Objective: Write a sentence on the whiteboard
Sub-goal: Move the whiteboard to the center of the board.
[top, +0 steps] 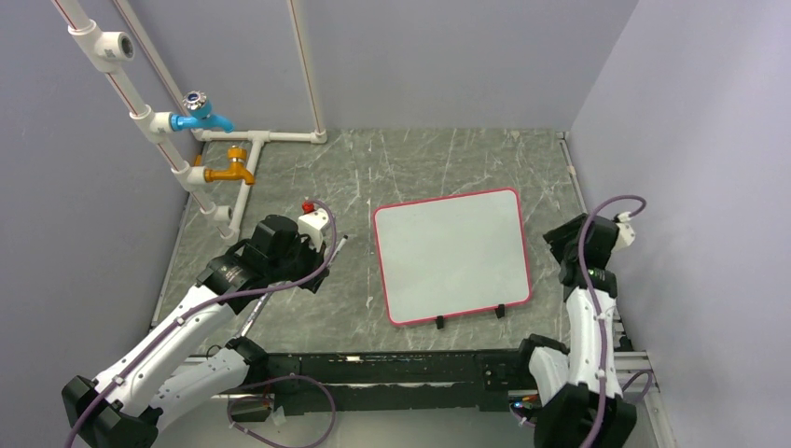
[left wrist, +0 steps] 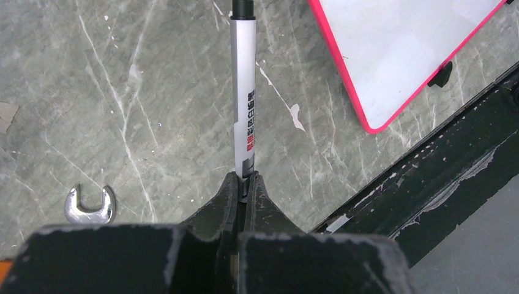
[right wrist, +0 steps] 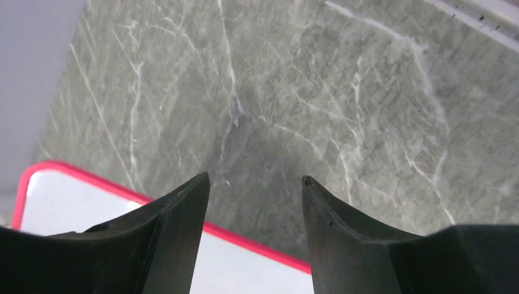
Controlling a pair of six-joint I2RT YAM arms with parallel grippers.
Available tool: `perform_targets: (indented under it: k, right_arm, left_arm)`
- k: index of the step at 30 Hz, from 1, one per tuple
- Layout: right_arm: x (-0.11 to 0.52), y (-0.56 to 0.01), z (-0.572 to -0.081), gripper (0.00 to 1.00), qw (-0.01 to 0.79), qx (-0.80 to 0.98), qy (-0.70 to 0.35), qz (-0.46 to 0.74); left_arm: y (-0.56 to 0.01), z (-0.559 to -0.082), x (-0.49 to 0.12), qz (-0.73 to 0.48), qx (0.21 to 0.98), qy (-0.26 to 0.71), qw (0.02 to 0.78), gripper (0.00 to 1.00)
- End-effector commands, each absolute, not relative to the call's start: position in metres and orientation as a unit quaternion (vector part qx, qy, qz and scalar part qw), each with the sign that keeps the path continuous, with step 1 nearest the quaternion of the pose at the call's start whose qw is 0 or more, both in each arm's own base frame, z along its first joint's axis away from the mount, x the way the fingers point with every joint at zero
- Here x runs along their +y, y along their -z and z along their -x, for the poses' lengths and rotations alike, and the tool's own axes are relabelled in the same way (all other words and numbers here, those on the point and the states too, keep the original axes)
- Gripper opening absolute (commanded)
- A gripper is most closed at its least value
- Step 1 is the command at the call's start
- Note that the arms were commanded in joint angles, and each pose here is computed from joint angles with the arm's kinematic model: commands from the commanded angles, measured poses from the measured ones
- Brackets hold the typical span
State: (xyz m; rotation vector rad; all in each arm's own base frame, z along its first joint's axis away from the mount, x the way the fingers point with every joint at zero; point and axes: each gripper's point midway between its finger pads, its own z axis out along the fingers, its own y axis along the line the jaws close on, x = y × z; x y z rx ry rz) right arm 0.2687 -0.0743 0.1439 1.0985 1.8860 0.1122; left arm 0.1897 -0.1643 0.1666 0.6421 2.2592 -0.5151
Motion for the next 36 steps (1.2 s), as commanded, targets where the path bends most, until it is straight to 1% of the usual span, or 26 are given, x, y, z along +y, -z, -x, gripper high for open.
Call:
perform_targets:
  k: [1,4,9,16,29,36]
  right_arm:
    - [-0.072,-0.139,-0.288,0.57,0.432,0.750,-0.162,-0.474]
    - [-0.070,-0.120,-0.290,0.53,0.396,0.744,-0.227,-0.488]
    - [-0.060,-0.115,-0.288,0.53,0.387,0.746,-0.259,-0.475]
    - [-0.029,-0.096,-0.276,0.52,0.349,0.745,-0.324,-0.467]
    - [0.001,-0.094,-0.264,0.51,0.335,0.744,-0.342,-0.465]
    - [0.022,-0.076,-0.252,0.51,0.317,0.760,-0.331,-0.462]
  left_arm:
    - [-0.173,-0.195,-0.169,-0.257,0.866,0.204,0.377,0.00]
    - [-0.172,-0.194,-0.169,-0.257,0.867,0.202,0.375,0.00]
    - [-0.171,-0.195,-0.169,-0.257,0.867,0.201,0.375,0.00]
    - [-0.172,-0.195,-0.169,-0.257,0.867,0.201,0.377,0.00]
    - [-0.174,-0.195,-0.168,-0.256,0.865,0.201,0.381,0.00]
    - [-0.175,-0.194,-0.168,-0.257,0.864,0.202,0.383,0.00]
